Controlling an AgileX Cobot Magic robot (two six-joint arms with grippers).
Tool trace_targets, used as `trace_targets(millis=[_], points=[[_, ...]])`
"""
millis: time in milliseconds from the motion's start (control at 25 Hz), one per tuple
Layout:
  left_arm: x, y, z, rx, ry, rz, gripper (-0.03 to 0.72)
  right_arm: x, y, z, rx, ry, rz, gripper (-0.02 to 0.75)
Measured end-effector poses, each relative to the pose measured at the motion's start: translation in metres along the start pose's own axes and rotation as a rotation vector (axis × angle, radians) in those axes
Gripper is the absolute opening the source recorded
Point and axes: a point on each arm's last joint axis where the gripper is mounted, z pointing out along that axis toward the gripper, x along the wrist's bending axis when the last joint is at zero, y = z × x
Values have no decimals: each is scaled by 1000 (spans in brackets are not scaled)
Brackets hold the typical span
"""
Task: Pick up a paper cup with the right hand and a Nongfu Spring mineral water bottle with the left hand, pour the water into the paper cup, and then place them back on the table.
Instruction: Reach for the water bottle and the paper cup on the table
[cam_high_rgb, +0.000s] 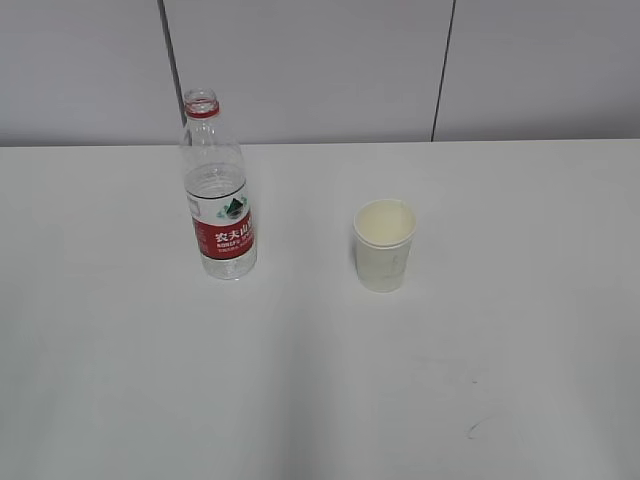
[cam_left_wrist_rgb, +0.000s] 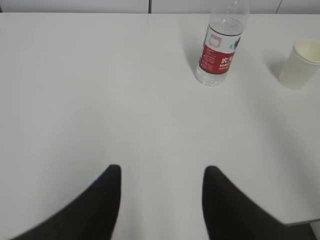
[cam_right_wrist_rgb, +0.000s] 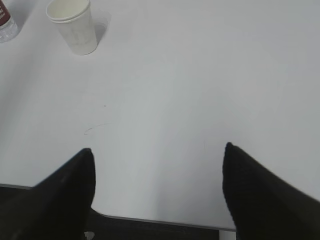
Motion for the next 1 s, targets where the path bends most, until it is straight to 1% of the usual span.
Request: trace_targets(millis=[160,280,480,600,880,1000], points=[[2,0,0,0,18,9,412,0,0,0,0,0,0,587],[2,0,0,1,20,10,438,0,0,0,0,0,0,587],[2,0,0,1,20,10,441,0,3,-3,-21,-1,-5,587],[2,0,0,1,20,10,441,0,8,-4,-73,-7,-32,587],[2,1,0,-8,20,10,441,-1,23,-7,-242,-25,-41,587],[2,1,0,-12,20,10,441,-2,24,-4,-269,-30,-44,587]])
